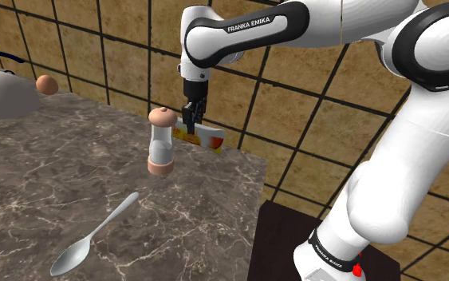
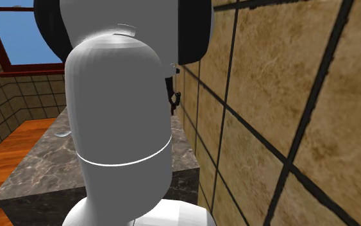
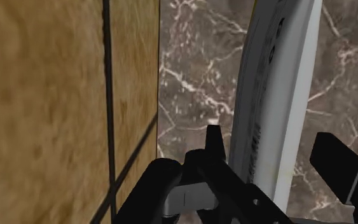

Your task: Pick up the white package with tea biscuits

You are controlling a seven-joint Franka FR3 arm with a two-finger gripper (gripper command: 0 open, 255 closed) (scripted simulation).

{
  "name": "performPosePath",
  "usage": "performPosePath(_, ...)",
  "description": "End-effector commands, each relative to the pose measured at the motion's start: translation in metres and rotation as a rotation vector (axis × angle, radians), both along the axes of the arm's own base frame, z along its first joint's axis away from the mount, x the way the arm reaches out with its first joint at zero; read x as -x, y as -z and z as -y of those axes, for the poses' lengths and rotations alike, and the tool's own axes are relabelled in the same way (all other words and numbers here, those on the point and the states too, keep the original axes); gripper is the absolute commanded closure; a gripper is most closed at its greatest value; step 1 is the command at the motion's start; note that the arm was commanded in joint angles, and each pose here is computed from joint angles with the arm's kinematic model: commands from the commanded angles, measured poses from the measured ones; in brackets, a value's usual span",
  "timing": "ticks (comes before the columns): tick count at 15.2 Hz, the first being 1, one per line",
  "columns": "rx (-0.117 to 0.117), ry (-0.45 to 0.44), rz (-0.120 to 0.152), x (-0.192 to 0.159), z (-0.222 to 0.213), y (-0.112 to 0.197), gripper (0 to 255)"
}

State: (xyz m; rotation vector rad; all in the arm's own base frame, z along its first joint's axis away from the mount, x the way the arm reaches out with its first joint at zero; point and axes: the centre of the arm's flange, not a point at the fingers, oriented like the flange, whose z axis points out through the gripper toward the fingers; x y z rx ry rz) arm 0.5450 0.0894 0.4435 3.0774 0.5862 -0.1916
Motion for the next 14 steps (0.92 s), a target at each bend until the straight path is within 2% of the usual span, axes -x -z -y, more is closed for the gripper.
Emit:
performPosePath(1, 0.000, 0.000, 0.000, 0.000, 0.000, 0.001, 255)
performPosePath(9, 0.000, 0.000, 0.000, 0.000, 0.000, 0.001, 255)
performPosePath(14, 0.000, 0.000, 0.000, 0.000, 0.000, -0.025, 255)
